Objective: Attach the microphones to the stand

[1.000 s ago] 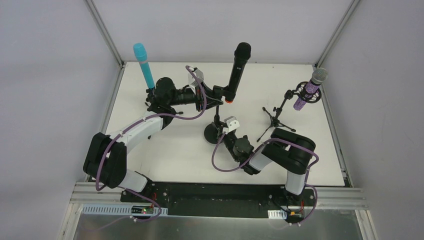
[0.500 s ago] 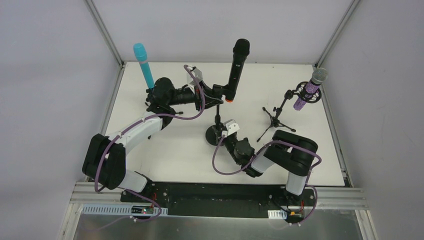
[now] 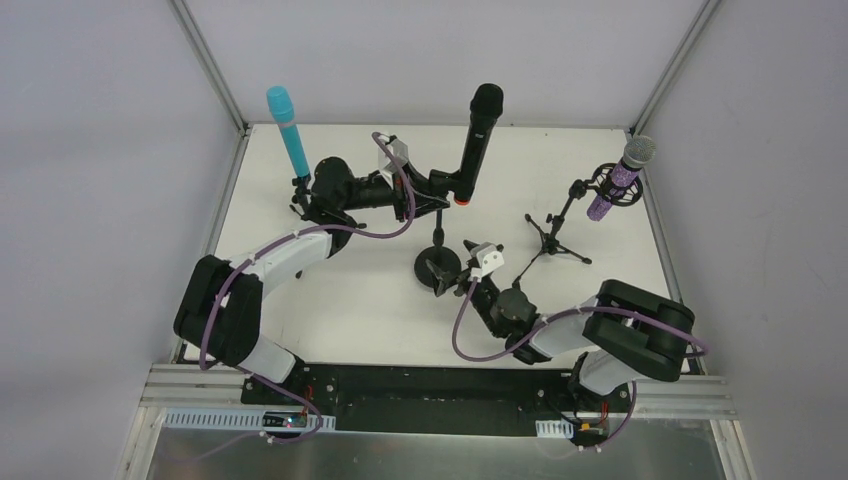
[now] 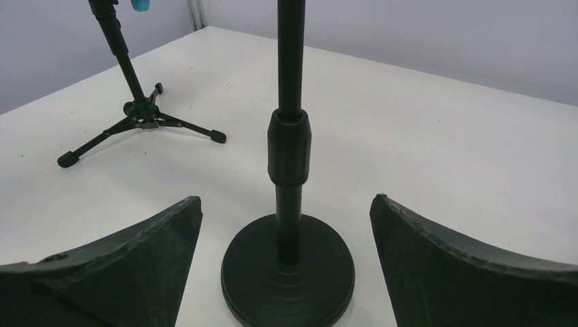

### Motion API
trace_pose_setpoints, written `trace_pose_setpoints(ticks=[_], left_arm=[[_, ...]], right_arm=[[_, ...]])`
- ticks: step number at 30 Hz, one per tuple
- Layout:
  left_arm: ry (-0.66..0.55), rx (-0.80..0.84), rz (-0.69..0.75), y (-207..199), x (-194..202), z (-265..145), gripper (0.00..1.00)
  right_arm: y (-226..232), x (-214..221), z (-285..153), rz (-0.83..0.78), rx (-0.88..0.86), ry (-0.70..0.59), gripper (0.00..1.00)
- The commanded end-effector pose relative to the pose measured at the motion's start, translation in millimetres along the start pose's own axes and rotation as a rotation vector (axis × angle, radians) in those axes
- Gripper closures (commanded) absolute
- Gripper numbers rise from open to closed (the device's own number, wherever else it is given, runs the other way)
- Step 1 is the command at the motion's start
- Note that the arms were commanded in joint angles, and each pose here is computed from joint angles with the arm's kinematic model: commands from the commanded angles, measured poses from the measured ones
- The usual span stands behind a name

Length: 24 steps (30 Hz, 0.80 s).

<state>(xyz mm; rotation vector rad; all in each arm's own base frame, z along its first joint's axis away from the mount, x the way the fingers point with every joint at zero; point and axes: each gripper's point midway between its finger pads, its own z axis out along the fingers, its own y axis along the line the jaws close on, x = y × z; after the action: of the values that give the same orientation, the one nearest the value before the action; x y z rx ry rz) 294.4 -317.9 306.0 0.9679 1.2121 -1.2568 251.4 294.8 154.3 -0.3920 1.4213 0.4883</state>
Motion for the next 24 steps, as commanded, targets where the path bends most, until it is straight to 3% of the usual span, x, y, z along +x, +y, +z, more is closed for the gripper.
trace_pose_setpoints(ticks=[1, 24], left_arm=[[-0.085, 0.04, 0.142, -6, -23, 8, 1.0], [-0.077, 0.104, 0.212, -5, 13, 8, 1.0]], right_arm=[[-9, -11, -14, 0.072, 0.027, -0.03, 0.03], [-25, -7, -43, 0.071, 0.04, 0.044, 0.02]])
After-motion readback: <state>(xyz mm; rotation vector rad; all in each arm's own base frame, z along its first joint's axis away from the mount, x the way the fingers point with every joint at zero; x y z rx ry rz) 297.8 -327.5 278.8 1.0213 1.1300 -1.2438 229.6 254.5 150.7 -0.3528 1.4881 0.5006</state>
